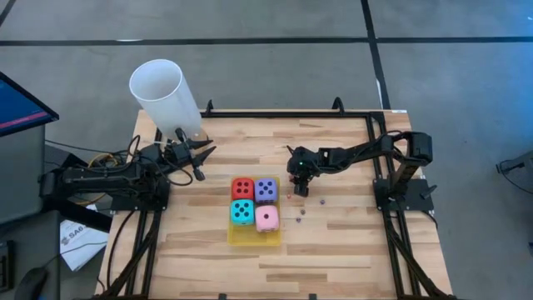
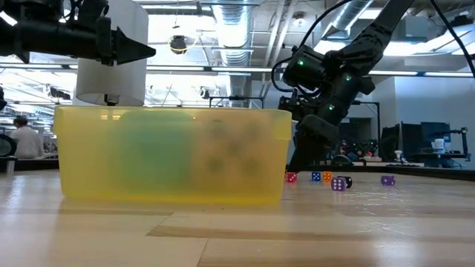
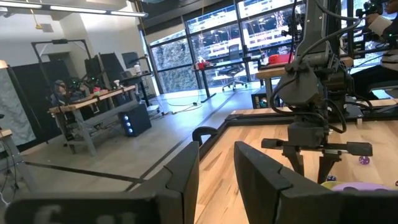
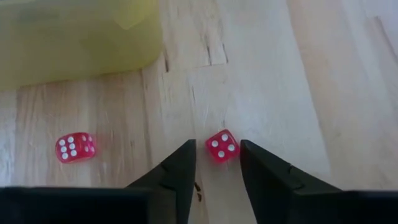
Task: Pick & Place Dice
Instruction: Put the red die into the yellow bin
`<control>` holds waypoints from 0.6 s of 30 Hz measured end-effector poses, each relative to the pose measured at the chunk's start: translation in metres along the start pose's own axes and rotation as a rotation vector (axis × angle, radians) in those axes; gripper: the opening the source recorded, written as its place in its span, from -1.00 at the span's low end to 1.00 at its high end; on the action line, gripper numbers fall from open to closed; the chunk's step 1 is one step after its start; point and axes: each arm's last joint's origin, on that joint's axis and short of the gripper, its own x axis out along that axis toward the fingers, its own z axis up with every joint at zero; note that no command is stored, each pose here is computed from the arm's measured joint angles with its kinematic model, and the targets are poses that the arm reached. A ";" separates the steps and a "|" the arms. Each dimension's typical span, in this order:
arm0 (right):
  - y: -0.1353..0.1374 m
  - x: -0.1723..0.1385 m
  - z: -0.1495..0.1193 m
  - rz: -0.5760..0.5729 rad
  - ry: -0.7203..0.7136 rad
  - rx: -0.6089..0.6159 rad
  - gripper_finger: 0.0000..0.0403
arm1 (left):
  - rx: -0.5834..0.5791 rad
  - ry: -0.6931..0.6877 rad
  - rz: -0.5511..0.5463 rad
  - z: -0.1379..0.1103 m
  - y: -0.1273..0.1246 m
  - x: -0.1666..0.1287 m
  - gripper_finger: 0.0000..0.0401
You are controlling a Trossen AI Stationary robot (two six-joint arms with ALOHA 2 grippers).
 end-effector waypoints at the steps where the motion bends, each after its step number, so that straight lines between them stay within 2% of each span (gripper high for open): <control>1: 0.000 0.000 0.000 0.000 0.001 0.000 -0.42 | 0.000 0.000 0.000 0.000 0.000 0.000 -0.55; 10: 0.000 0.000 0.000 0.000 0.000 0.008 -0.69 | 0.000 0.000 0.000 0.000 0.000 0.000 -0.55; 18: 0.000 0.000 0.000 0.000 -0.002 0.008 -0.73 | 0.000 0.000 0.000 0.000 0.000 0.000 -0.55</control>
